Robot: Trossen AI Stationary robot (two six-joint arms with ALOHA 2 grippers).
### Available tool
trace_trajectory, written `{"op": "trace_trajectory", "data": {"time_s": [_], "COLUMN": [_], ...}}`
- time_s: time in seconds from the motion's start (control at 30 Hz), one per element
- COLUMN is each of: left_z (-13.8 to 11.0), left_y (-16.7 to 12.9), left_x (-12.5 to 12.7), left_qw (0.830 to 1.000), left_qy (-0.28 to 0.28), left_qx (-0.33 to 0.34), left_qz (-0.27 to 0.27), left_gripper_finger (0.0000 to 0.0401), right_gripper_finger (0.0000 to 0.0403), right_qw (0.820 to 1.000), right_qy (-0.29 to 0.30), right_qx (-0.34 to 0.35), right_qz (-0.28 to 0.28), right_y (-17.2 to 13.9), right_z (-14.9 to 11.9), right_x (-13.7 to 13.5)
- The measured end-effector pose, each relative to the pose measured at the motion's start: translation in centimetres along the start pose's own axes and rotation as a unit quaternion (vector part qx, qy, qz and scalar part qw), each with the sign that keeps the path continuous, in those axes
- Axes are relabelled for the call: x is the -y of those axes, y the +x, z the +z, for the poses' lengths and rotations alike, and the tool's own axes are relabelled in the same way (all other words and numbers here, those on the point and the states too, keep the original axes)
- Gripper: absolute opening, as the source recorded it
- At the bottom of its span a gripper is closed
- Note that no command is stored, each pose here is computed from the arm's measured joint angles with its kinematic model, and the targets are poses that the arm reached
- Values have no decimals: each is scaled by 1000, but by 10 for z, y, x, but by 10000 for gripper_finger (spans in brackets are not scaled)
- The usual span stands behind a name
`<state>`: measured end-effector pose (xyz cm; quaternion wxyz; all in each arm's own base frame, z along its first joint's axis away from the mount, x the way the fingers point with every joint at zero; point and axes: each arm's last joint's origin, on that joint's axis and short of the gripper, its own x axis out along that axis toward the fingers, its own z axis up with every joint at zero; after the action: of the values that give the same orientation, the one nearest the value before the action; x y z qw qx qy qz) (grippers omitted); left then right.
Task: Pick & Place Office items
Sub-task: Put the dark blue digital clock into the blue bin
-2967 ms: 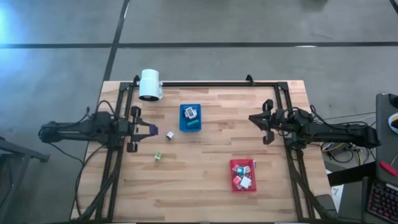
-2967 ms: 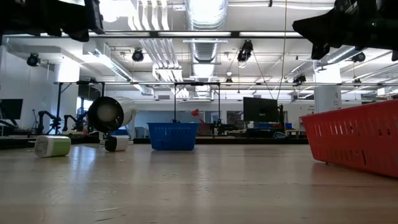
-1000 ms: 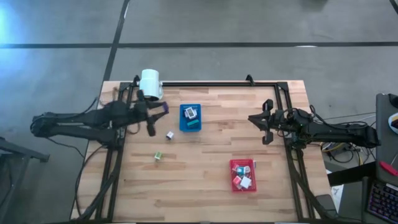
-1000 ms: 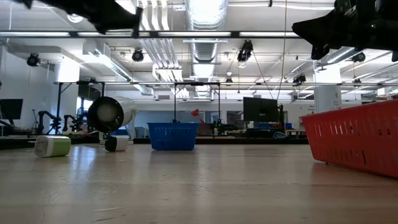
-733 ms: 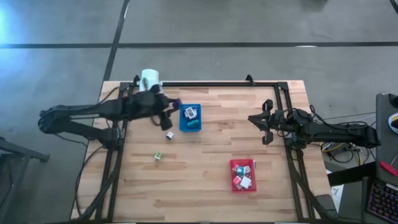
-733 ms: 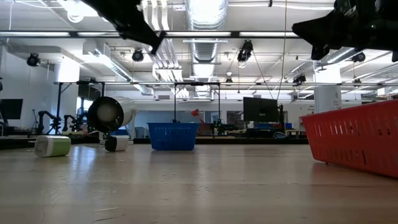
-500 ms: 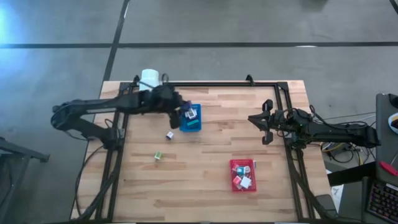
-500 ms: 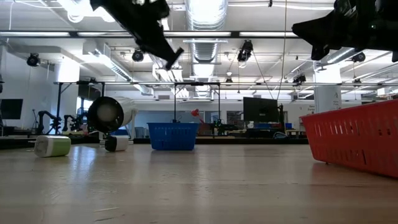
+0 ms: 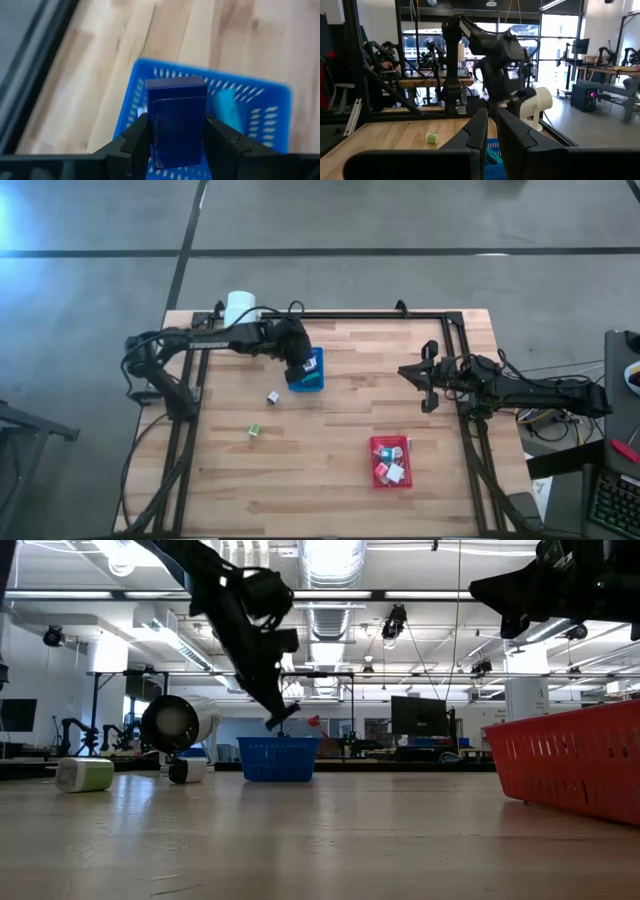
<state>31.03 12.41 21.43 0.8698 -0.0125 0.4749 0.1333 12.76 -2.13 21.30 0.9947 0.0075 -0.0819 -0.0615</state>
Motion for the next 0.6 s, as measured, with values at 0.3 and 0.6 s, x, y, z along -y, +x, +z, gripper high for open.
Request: {"op": "trace_trajectory", "data": {"time_s": [0.3,0.6], "left_z": [-9,-18], "left_y": [24,34], "left_x": [2,4], "left_qw": [999,997], "left_qy": [-2,-2], "left_qx": [-46,-71], "left_qz": [-13,-21], "left_gripper_finger": [145,145], "right_gripper_finger": [34,34], "right_qw": [1000,1000], "right_qy": [0,0], "right_qx": [-3,-4], "right_qz": [0,0], "right_y": [0,0], "right_z": [-1,-1], "right_x": [0,0]}}
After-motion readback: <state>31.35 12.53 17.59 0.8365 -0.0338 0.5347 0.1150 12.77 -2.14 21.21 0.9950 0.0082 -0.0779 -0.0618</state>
